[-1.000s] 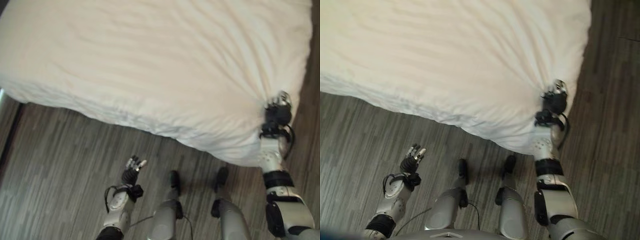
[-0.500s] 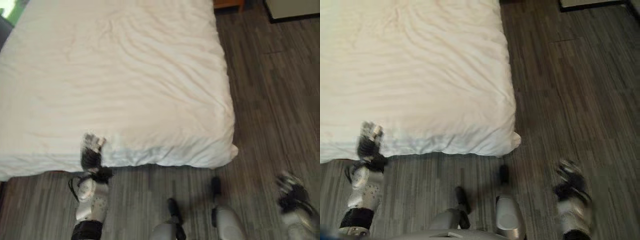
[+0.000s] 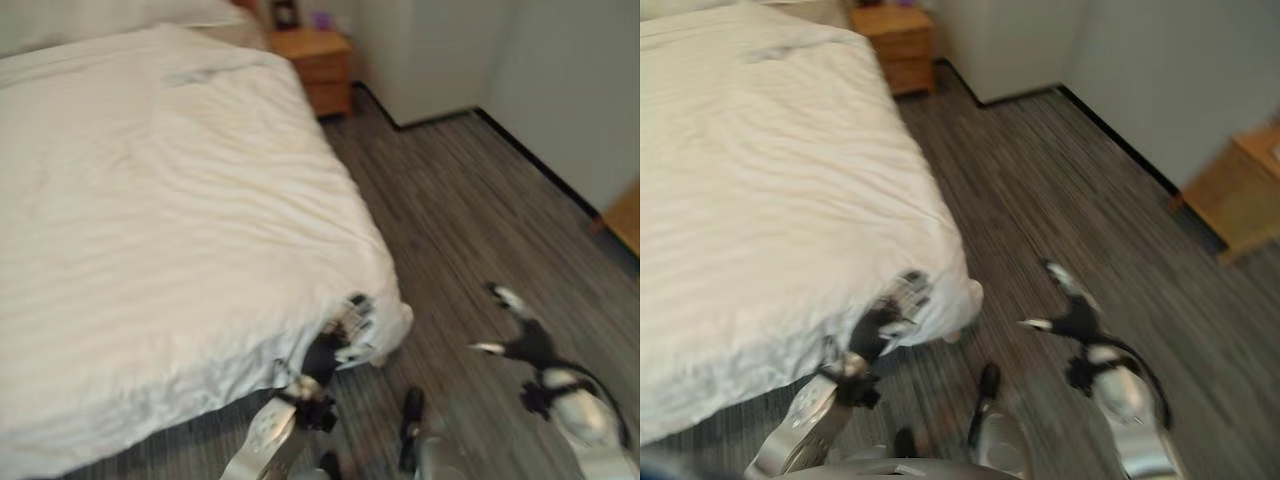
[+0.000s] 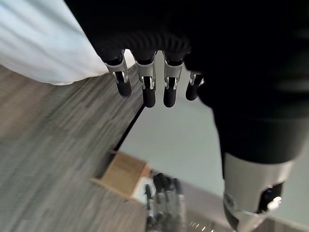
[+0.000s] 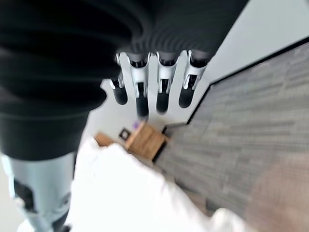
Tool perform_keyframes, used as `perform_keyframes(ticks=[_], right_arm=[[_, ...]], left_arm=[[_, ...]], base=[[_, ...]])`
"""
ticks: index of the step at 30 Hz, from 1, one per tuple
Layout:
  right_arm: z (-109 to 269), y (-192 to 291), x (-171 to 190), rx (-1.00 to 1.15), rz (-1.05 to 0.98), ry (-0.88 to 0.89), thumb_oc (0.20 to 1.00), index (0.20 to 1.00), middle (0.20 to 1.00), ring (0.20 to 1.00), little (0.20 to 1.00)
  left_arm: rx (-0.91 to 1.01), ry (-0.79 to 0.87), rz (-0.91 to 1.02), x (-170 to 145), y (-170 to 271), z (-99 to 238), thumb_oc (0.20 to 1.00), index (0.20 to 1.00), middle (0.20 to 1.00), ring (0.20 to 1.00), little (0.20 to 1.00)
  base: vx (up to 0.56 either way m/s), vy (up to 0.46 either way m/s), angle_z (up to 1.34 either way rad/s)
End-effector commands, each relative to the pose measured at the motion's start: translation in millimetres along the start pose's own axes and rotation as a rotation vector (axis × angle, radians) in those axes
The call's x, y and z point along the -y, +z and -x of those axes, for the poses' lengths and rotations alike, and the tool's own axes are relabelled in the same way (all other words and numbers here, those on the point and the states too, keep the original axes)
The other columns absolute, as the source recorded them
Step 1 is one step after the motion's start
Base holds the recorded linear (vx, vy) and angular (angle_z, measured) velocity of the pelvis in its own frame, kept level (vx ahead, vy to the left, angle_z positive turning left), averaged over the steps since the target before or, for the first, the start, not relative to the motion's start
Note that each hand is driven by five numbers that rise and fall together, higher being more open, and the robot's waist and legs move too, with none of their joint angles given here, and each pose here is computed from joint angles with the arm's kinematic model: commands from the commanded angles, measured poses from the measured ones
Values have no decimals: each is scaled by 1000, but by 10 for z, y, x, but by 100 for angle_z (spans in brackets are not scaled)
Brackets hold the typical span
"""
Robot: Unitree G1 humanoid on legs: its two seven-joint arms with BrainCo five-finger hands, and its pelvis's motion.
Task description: Making the bed.
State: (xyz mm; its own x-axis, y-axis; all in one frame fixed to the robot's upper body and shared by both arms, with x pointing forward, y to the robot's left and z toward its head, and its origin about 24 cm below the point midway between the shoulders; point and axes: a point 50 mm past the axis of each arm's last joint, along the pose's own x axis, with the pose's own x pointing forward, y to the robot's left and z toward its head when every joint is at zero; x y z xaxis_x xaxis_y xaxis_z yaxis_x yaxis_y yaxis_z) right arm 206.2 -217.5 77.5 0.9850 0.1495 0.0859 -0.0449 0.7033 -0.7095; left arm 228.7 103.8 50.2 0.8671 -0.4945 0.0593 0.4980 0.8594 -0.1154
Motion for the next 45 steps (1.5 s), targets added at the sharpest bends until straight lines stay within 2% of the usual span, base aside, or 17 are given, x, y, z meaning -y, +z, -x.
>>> perform_keyframes(ticks=[1, 6, 11, 16, 23, 28, 33, 36, 39, 43, 45], right_arm=[[-67, 0, 192, 30, 148, -106, 1000, 1000, 1000, 1000, 1000], [-127, 29, 143, 48, 131, -106, 1000, 1000, 1000, 1000, 1000], [-133, 82, 203, 80, 73, -135, 1000, 1000, 1000, 1000, 1000], [-153, 138, 192, 113, 100, -107, 1000, 1000, 1000, 1000, 1000], [-247, 117, 142, 90, -38, -170, 1000, 1000, 1000, 1000, 1000], [-203, 110, 19, 72, -92, -148, 1000, 1000, 1000, 1000, 1000], [-215, 154, 2, 88, -82, -122, 1000, 1000, 1000, 1000, 1000], [-192, 166, 70, 97, -58, -148, 1000, 1000, 1000, 1000, 1000], [-192, -7, -34, 19, -65, -126, 1000, 1000, 1000, 1000, 1000], [-246, 10, -47, 35, 27, -71, 1000, 1000, 1000, 1000, 1000], [-309, 117, -53, 63, 27, -49, 1000, 1000, 1000, 1000, 1000]], left_arm=[[51, 72, -83, -104, 46, -170, 1000, 1000, 1000, 1000, 1000], [41, 56, -78, -20, 9, -281, 1000, 1000, 1000, 1000, 1000], [116, 138, -58, -44, 145, -351, 1000, 1000, 1000, 1000, 1000], [148, 188, 3, -46, 159, -312, 1000, 1000, 1000, 1000, 1000], [105, 231, 35, -30, 30, -322, 1000, 1000, 1000, 1000, 1000], [80, 244, 15, -62, -13, -235, 1000, 1000, 1000, 1000, 1000], [71, 268, -94, -210, 37, -155, 1000, 1000, 1000, 1000, 1000], [104, 308, -124, -299, 123, -168, 1000, 1000, 1000, 1000, 1000], [103, 352, -143, -403, 124, -135, 1000, 1000, 1000, 1000, 1000], [126, 429, -160, -580, 178, -87, 1000, 1000, 1000, 1000, 1000], [34, 507, -115, -670, -40, 174, 1000, 1000, 1000, 1000, 1000]], base=[[90, -111, -77], [154, -160, -153], [210, -286, -109], [202, 12, -125], [453, 101, -39], [471, 130, 32], [475, 166, 67], [560, -61, 175], [460, -139, 217], [590, -216, 203], [444, -190, 151]])
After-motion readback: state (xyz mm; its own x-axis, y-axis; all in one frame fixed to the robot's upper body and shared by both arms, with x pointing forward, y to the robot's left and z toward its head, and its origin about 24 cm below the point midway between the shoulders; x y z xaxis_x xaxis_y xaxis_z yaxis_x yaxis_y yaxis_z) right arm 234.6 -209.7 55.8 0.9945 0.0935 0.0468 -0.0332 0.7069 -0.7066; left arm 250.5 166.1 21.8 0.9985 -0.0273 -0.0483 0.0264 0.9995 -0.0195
